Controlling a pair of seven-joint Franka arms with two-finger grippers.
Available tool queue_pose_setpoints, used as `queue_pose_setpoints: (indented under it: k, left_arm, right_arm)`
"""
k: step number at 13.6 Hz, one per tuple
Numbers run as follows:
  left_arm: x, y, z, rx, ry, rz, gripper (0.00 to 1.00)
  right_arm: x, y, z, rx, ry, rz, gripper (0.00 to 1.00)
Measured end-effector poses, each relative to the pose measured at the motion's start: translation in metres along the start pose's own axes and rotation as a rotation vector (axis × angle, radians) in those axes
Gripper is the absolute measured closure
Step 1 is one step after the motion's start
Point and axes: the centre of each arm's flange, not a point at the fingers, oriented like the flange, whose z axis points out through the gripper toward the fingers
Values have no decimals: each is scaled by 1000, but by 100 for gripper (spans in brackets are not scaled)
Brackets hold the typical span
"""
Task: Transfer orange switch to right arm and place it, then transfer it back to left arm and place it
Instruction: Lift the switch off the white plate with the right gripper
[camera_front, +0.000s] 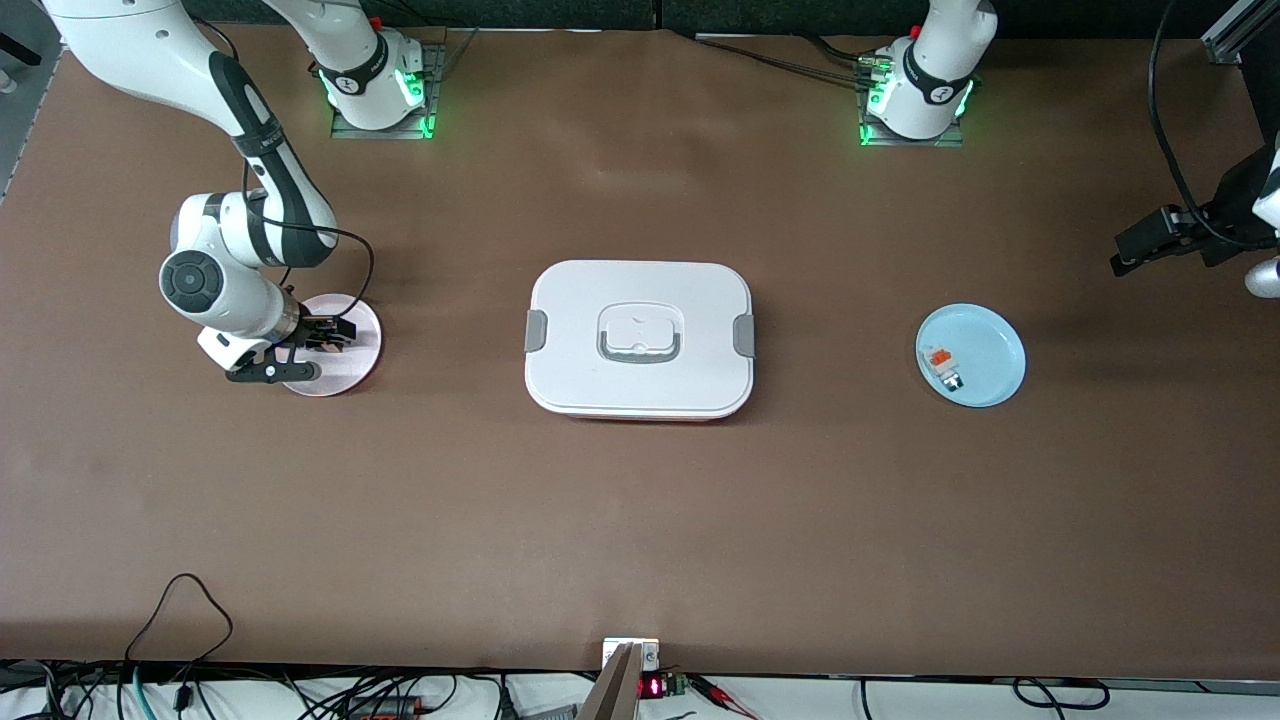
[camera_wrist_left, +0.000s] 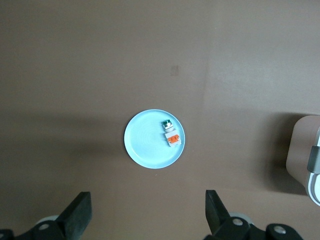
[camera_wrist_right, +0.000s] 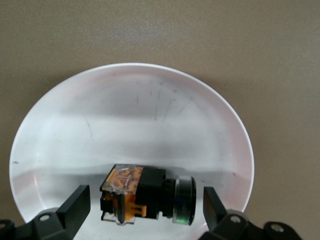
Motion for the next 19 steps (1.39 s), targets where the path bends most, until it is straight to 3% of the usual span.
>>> queue_pose_setpoints:
  k: [12,13,15,19]
  left_arm:
    - [3,1,7,2,-16,7,0]
    - [3,1,7,2,-15,8,0]
    - [4,1,7,1,-15,8,0]
    - [3,1,6,-1,-14,8,0]
  right_arm:
    - [-3,1,13,2,-13,2,0]
    - [-3,1,13,2,-13,1,4]
    - [-3,1,13,2,-13,-13,25]
    - [-2,1,12,2,-7,-51,27]
